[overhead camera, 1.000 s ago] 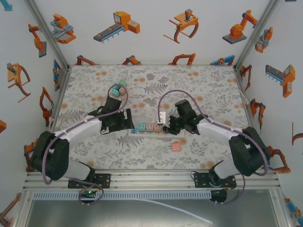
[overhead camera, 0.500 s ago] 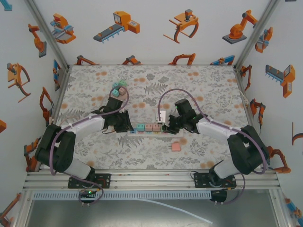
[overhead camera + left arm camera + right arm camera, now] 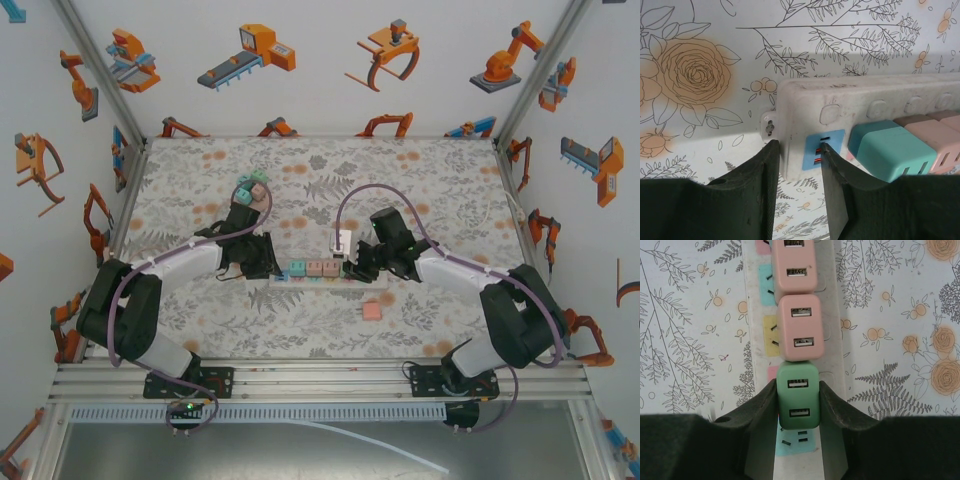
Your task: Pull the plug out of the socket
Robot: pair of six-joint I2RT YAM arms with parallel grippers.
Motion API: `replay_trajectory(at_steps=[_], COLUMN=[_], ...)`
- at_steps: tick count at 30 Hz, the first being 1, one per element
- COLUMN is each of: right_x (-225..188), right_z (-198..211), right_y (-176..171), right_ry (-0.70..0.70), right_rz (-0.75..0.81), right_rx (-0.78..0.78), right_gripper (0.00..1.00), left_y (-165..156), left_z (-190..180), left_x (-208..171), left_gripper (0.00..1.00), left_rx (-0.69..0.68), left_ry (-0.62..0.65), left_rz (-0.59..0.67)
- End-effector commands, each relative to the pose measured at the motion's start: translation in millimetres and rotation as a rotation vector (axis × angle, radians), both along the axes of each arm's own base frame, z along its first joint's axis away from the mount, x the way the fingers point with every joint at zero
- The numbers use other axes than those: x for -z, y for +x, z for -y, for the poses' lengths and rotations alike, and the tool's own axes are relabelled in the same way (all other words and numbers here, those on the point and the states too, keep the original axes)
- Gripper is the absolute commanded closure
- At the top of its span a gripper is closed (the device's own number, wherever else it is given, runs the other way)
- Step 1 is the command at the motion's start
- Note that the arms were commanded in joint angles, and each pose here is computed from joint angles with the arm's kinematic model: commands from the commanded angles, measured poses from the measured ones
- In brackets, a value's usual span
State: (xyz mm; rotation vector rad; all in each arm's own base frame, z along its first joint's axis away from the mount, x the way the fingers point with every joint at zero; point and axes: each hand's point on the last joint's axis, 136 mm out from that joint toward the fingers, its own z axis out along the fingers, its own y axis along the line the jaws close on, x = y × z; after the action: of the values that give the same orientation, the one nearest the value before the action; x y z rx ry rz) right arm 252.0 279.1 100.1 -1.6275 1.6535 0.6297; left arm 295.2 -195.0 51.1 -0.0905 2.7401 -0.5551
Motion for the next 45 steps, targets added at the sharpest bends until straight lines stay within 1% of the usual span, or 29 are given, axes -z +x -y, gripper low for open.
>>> replay_trajectory(at_steps=[1,7,10,11,13,16,18,20,22,27,31,34,40,45], right_x=[-67.0,-72.9,-73.8,-68.7,-55.6,-29.1,-20.6,-14.7,-16.7,-38.9,-45.4,-43.6,-47.6,-52.9], right_z=[-29.2,-28.9,-28.3,-27.1,-25.4,-22.1,-24.5,-28.1,-32.2,-39.9,-33.3,-26.4,-21.0,-18.9], right_y=[8.9,9.6,8.9,8.1,4.0,2.9,3.4,0.4,-0.4,3.0,7.8,8.3,2.0,3.7], right_ry=[0.215,0.224,0.232,0.212,0.155,0.007,-0.07,-0.115,-0.105,0.004,0.06,0.059,0.082,0.092], right_rz=[0.142,0.159,0.157,0.15,0.132,0.098,0.049,0.009,0.006,-0.001,-0.017,-0.003,0.006,0.036], right_rx=[-0.072,-0.07,-0.075,-0.082,-0.111,-0.111,-0.104,-0.114,-0.119,-0.068,-0.016,0.007,0.01,0.015], right_gripper=[0.92,0.93,0.97,1.0,1.0,1.0,1.0,1.0,1.0,1.0,1.0,1.0,1.0,1.0], left_y=[-10.7,-9.7,-10.1,-10.4,-10.8,-10.6,-11.9,-14.6,-17.8,-25.8,-25.9,-25.3,-24.2,-23.8], left_z=[-18.3,-18.1,-18.2,-18.1,-16.8,-14.8,-16.1,-16.7,-14.0,-21.4,-30.0,-30.6,-31.5,-32.5], left_x=[29.8,28.8,30.0,30.0,29.3,28.0,31.1,36.4,41.2,55.7,58.5,58.1,57.3,56.7], left_gripper=[0.61,0.62,0.62,0.62,0.62,0.62,0.62,0.62,0.62,0.64,0.64,0.64,0.63,0.63], left_rx=[-0.033,-0.033,-0.033,-0.033,-0.028,-0.021,-0.026,-0.02,-0.01,-0.036,-0.055,-0.055,-0.061,-0.066], left_ry=[0.113,0.115,0.115,0.113,0.106,0.106,0.131,0.168,0.198,0.264,0.296,0.295,0.304,0.309], left_rz=[-0.065,-0.063,-0.065,-0.066,-0.066,-0.059,-0.061,-0.072,-0.08,-0.099,-0.091,-0.089,-0.088,-0.086])
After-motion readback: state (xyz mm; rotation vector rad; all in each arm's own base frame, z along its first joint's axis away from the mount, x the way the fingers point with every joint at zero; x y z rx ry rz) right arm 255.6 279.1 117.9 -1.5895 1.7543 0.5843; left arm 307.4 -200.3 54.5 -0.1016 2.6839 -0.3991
